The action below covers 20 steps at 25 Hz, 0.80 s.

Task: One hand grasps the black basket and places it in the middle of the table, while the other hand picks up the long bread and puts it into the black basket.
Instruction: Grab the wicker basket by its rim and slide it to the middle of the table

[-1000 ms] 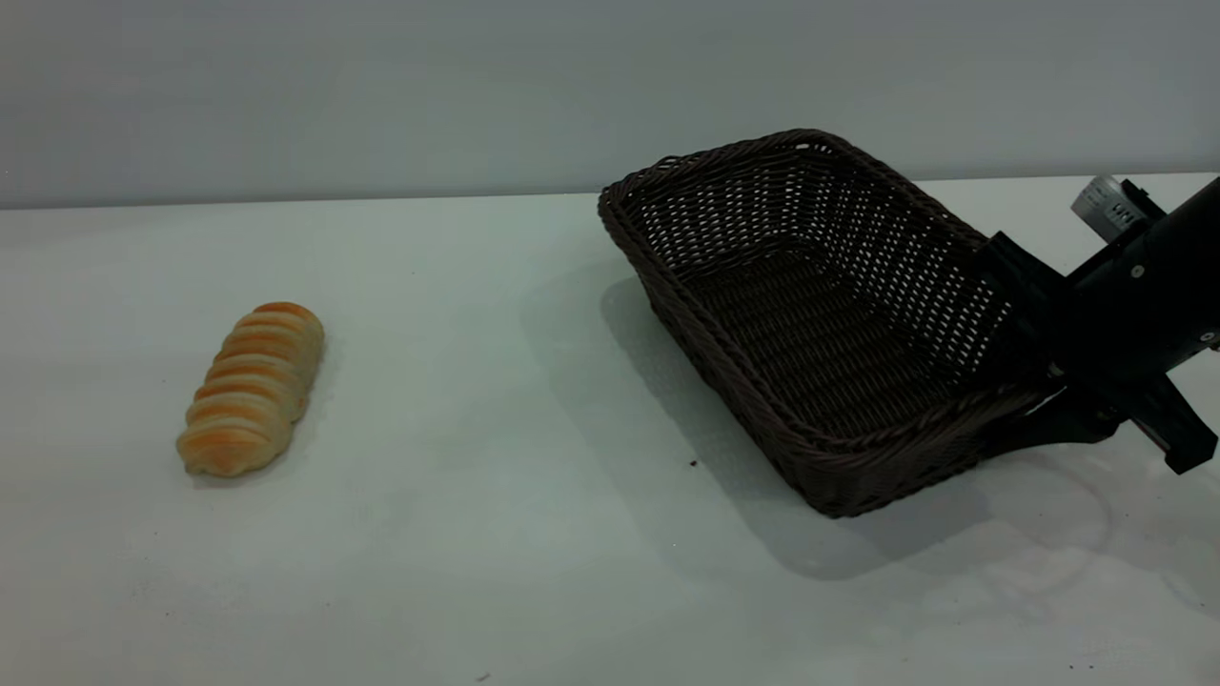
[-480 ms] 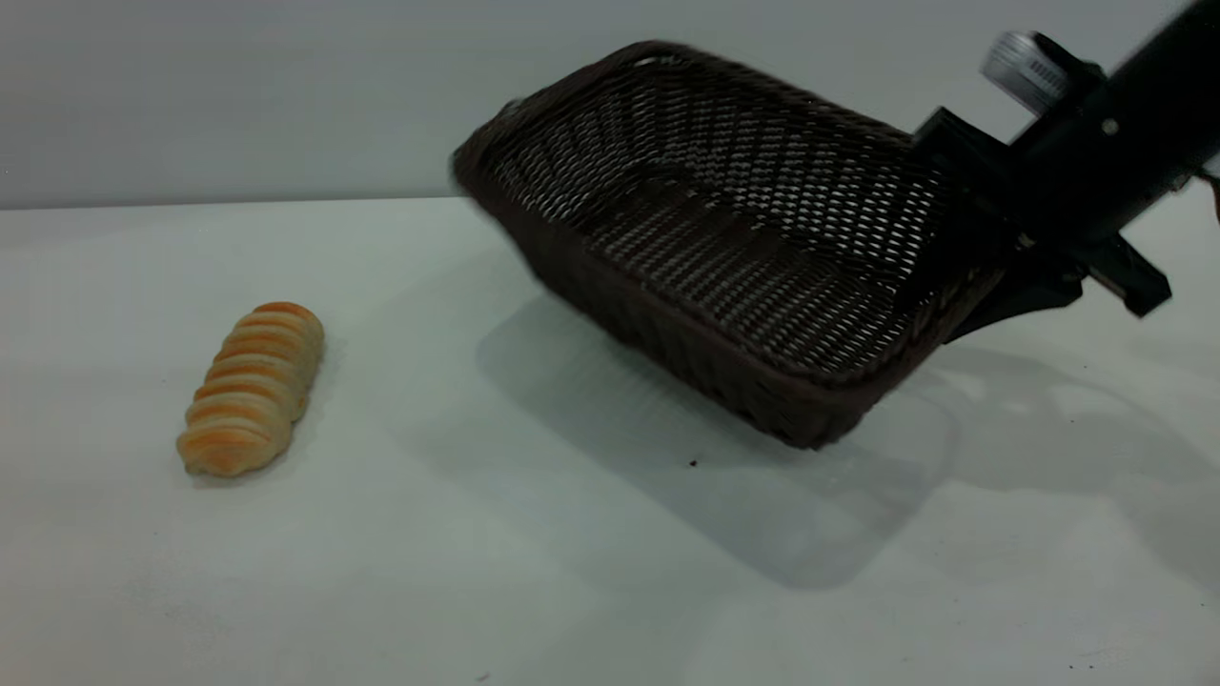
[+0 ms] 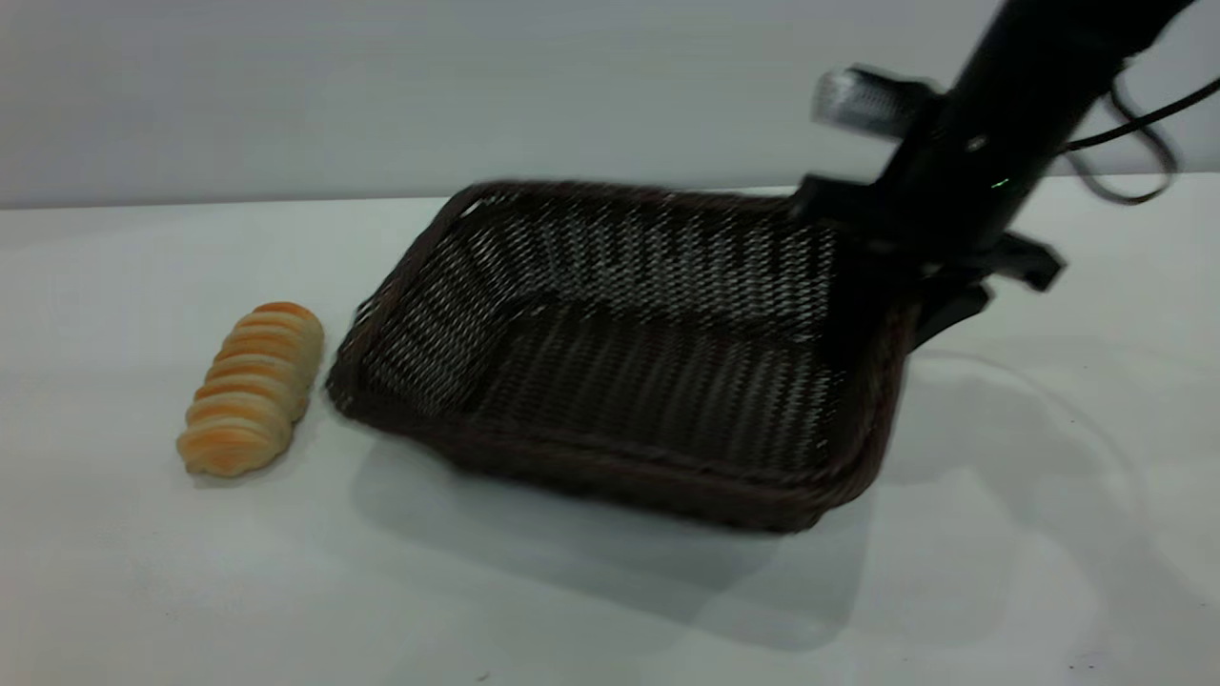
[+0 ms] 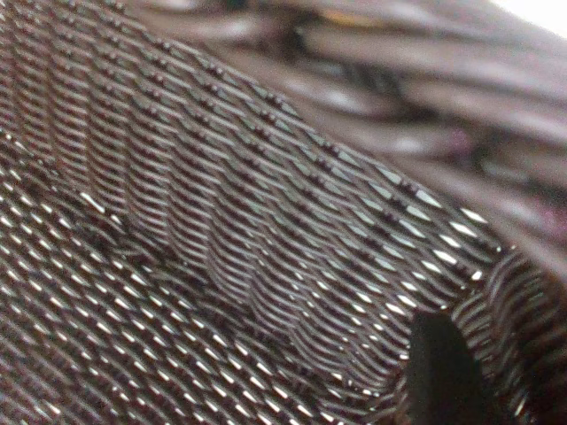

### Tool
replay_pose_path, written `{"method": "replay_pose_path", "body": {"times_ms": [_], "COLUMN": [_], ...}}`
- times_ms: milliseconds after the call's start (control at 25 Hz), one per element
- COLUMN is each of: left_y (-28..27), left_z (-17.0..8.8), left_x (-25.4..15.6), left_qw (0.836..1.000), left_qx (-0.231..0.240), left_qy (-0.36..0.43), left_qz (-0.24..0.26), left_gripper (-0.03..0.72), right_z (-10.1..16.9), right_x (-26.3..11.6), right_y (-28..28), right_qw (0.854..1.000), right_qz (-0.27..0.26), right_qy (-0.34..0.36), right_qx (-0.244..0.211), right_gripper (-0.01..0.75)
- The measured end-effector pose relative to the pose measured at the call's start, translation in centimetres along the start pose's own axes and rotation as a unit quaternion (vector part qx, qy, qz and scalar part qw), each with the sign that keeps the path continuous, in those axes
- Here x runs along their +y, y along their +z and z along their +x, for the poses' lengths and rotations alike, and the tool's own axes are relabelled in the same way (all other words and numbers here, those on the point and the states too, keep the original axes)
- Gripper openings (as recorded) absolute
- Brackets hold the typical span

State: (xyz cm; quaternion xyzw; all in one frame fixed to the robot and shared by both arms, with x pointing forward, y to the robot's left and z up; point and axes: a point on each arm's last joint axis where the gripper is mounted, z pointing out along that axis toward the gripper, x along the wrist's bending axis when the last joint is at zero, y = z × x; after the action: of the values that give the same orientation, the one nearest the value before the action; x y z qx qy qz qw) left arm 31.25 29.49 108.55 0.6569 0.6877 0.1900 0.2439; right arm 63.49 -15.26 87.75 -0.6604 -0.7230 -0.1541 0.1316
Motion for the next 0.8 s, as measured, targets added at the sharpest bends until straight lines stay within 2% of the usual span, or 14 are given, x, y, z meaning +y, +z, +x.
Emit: {"method": "replay_pose_path", "body": {"times_ms": [280,440,640,800], "left_y": [0.0,0.0,0.0,0.0], "left_z": [0.2,0.2,0.2,0.2], "left_x": [-0.4,-0.5,-0.5,-0.5], "left_qw": [1.000,1.000,1.000,0.999], "left_qx": [0.011,0.013,0.013,0.013], "left_qy": [0.004,0.004,0.004,0.004], "left_qz": [0.021,0.025,0.026,0.029], "left_gripper": [0.563,0.563,0.563,0.563], "right_z": [2.2,2.2,1.9,1.8], "right_x": [1.9,2.7,3.1,3.0], "right_y": [3.2,3.9,3.6,3.6], "right_qw": [0.997,0.993,0.988,0.986], "right_qz": [0.051,0.070,0.077,0.084], "right_qy": [-0.064,-0.094,-0.132,-0.140], "right_qx": [0.016,0.015,-0.011,-0.020], "right_gripper": [0.256,0.256,0.255,0.255]}}
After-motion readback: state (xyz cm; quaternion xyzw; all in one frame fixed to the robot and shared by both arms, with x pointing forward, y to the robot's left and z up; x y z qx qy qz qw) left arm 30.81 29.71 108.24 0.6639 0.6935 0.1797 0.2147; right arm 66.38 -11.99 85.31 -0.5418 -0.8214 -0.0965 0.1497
